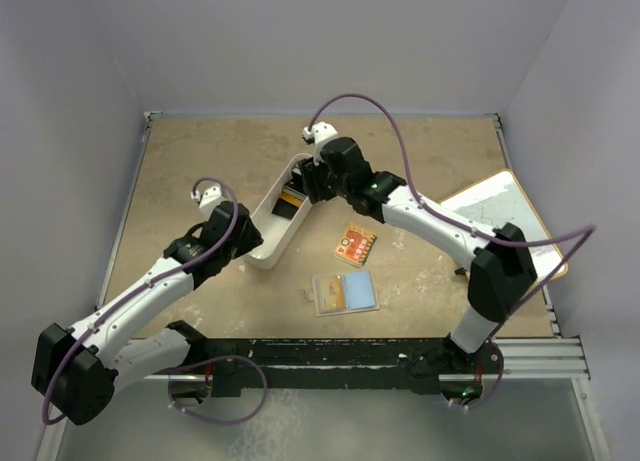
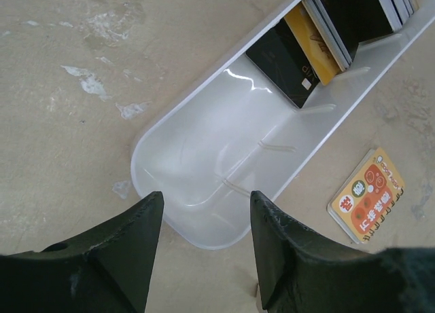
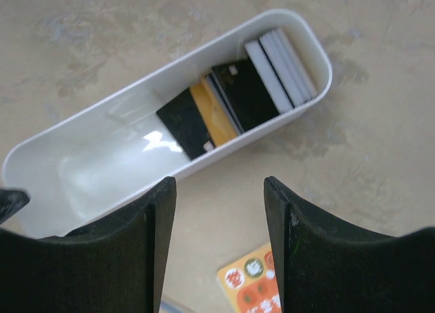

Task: Put the credit cards into the card holder
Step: Pick up the credit card from the storage box.

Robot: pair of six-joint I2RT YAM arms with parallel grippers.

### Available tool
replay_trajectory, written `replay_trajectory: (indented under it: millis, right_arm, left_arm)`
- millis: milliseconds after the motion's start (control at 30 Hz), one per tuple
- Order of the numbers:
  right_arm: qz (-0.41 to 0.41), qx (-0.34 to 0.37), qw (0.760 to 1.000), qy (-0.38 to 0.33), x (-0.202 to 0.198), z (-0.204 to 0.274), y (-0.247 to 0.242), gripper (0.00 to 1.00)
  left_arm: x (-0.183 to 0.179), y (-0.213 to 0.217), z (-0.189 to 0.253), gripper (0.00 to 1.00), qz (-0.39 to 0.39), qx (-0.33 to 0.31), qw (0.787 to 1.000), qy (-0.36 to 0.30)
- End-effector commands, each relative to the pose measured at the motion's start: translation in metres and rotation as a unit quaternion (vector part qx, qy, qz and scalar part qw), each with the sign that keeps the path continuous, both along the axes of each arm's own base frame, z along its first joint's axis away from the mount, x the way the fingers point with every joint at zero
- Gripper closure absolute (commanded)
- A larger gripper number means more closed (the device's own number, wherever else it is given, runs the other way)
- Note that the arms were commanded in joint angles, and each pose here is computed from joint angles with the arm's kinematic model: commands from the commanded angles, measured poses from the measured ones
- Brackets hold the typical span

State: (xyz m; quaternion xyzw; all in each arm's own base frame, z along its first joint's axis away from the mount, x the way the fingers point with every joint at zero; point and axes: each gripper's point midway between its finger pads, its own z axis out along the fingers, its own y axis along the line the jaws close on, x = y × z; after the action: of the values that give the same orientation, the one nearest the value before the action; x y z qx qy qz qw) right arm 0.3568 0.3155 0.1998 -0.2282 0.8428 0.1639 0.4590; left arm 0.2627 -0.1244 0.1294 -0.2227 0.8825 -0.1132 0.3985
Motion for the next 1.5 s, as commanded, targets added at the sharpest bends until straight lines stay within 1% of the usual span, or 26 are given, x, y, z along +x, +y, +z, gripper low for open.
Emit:
replay_trajectory:
  millis: [0, 100, 267, 367, 667, 967, 1100, 1200, 1467]
  right_arm:
    - [0.012, -0.079, 0.994, -0.075, 0.045, 0.018, 0.010, 0.42]
    - [0.023, -0.136, 0.987, -0.087, 0.068, 0.009, 0.018, 0.41]
    - [0.032, -0.194, 0.976, -0.097, 0.096, -0.011, 0.029, 0.42]
    - [0.037, -0.217, 0.970, -0.102, 0.107, -0.022, 0.033, 0.42]
    - [0.059, -0.250, 0.962, -0.097, 0.124, -0.063, 0.046, 0.44]
    - [0.047, -0.313, 0.942, -0.115, 0.143, -0.092, 0.039, 0.48]
    - [0.039, -0.337, 0.933, -0.120, 0.149, -0.098, 0.035, 0.50]
    - [0.041, -0.338, 0.933, -0.120, 0.150, -0.099, 0.035, 0.52]
    - [0.020, -0.352, 0.924, -0.146, 0.160, -0.090, 0.031, 0.57]
  left_arm:
    - [0.001, 0.004, -0.001, 0.49, -0.004, -0.009, 1.000, -0.005]
    - [-0.001, 0.005, -0.004, 0.50, -0.002, -0.015, 1.000, -0.005]
    - [-0.002, 0.004, -0.012, 0.51, -0.010, -0.017, 1.000, -0.001]
    - [-0.002, 0.001, -0.015, 0.51, -0.017, -0.022, 1.000, 0.000]
    - [-0.005, -0.003, -0.027, 0.53, -0.026, -0.028, 0.999, 0.008]
    - [-0.008, 0.002, -0.031, 0.56, -0.018, -0.016, 1.000, 0.015]
    - [-0.009, 0.005, -0.034, 0.57, -0.015, -0.010, 1.000, 0.019]
    - [-0.011, 0.006, -0.037, 0.57, -0.014, -0.008, 1.000, 0.022]
    - [-0.013, 0.010, -0.040, 0.59, -0.008, -0.002, 1.000, 0.027]
